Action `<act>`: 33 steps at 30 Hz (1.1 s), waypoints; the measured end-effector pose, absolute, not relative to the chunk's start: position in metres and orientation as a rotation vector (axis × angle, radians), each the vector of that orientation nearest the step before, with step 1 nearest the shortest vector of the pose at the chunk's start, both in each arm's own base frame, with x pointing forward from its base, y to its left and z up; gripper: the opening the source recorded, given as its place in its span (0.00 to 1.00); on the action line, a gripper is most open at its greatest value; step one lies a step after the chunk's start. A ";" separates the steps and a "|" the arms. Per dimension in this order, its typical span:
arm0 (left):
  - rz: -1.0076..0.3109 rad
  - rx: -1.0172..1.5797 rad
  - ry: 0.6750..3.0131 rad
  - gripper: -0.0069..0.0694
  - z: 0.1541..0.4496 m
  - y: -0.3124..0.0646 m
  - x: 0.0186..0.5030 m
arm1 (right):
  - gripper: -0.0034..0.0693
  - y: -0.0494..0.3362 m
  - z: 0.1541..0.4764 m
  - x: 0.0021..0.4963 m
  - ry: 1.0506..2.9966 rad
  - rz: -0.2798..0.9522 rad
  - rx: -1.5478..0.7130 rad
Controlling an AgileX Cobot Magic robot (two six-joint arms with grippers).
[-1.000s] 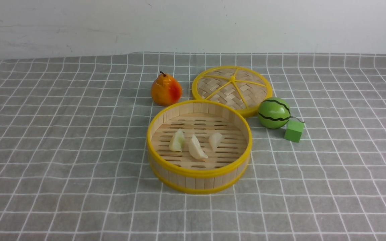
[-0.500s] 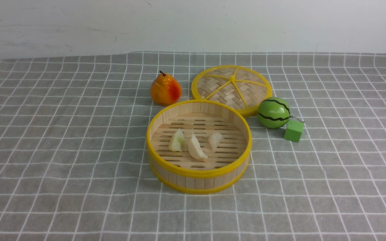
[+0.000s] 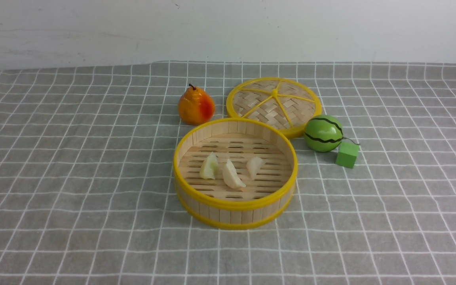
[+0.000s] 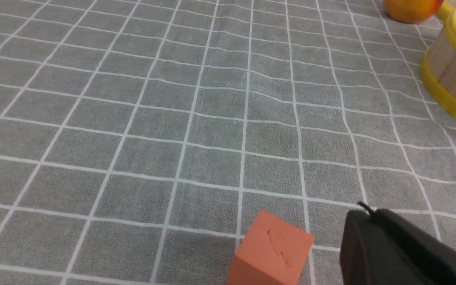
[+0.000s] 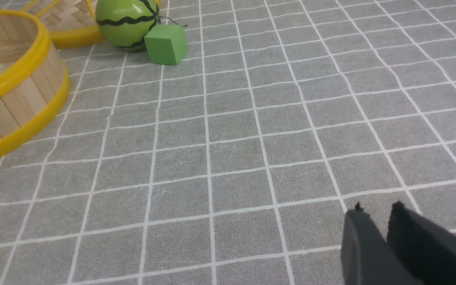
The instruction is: Put the dumplings into the steamer on the table with the grey tablecloth.
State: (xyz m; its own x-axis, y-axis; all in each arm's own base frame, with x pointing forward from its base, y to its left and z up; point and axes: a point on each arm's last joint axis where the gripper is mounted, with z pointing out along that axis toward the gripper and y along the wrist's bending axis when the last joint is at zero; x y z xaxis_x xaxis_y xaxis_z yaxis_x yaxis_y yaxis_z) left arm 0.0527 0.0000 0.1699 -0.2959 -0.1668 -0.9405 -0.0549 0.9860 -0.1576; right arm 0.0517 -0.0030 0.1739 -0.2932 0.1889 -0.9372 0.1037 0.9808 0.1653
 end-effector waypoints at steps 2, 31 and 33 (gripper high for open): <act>-0.110 -0.162 1.871 0.07 0.170 0.000 0.053 | 0.20 -0.003 0.174 0.052 1.872 0.085 0.212; -0.107 -0.160 1.870 0.07 0.170 0.000 0.053 | 0.24 -0.003 0.174 0.052 1.872 0.085 0.212; -0.107 -0.160 1.870 0.07 0.170 0.000 0.053 | 0.25 -0.003 0.174 0.052 1.872 0.085 0.212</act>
